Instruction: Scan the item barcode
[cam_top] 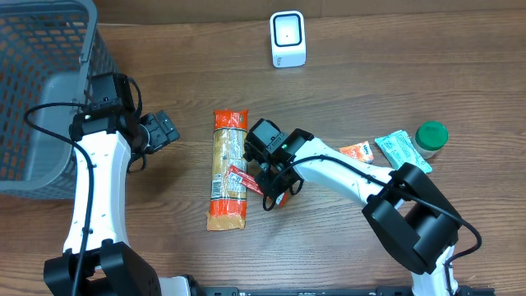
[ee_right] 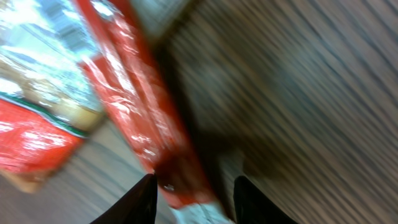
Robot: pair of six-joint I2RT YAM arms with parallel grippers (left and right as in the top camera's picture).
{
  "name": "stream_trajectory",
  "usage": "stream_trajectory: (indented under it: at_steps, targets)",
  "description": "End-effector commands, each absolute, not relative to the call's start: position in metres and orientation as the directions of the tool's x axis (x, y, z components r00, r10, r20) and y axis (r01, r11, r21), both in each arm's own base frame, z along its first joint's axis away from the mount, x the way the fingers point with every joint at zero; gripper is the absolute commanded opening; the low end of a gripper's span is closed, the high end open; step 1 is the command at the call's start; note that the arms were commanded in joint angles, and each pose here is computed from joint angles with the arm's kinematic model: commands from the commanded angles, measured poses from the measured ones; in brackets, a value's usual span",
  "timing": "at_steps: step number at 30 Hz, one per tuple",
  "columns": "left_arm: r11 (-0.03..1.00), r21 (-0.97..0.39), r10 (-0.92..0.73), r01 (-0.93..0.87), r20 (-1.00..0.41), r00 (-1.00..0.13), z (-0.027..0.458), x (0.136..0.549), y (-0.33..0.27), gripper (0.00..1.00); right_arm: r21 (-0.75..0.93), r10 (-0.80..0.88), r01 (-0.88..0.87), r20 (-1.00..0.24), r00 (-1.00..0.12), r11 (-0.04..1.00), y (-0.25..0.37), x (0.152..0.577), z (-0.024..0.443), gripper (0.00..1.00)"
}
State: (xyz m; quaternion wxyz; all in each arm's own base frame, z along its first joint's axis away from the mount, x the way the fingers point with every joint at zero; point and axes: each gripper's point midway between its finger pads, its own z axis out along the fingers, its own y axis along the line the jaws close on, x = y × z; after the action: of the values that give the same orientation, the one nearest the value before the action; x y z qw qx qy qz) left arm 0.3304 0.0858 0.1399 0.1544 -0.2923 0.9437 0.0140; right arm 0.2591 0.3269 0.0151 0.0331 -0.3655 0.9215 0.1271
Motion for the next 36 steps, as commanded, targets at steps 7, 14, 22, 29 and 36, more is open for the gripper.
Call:
stream_trajectory:
  at_steps: [7,14,22,29,36]
  targets:
    - [0.825,-0.061,-0.552,-0.562,-0.303,-0.777,0.141,0.33,0.087,1.0,0.163,-0.671,-0.69,-0.163,-0.724,0.705,0.316,0.264,0.026,0.41]
    - [0.825,-0.061,-0.552,-0.562,-0.303,-0.777,0.141,0.33,0.087,1.0,0.128,-0.678,-0.693,-0.143,-0.721,0.71,0.309,0.263,0.023,0.41]
    - [0.825,-0.061,-0.552,-0.562,-0.303,-0.777,0.141,0.33,0.087,1.0,0.04,-0.648,-0.656,-0.119,-0.752,0.754,0.286,0.277,0.021,0.41]
    - [0.825,-0.061,-0.552,-0.562,-0.303,-0.777,0.141,0.33,0.087,1.0,0.053,-0.501,-0.508,-0.103,-0.859,0.86,0.266,0.293,0.02,0.41]
    - [0.824,-0.061,-0.552,-0.563,-0.303,-0.776,0.141,0.33,0.087,1.0,0.062,-0.476,-0.48,-0.067,-0.877,0.875,0.257,0.291,0.02,0.43]
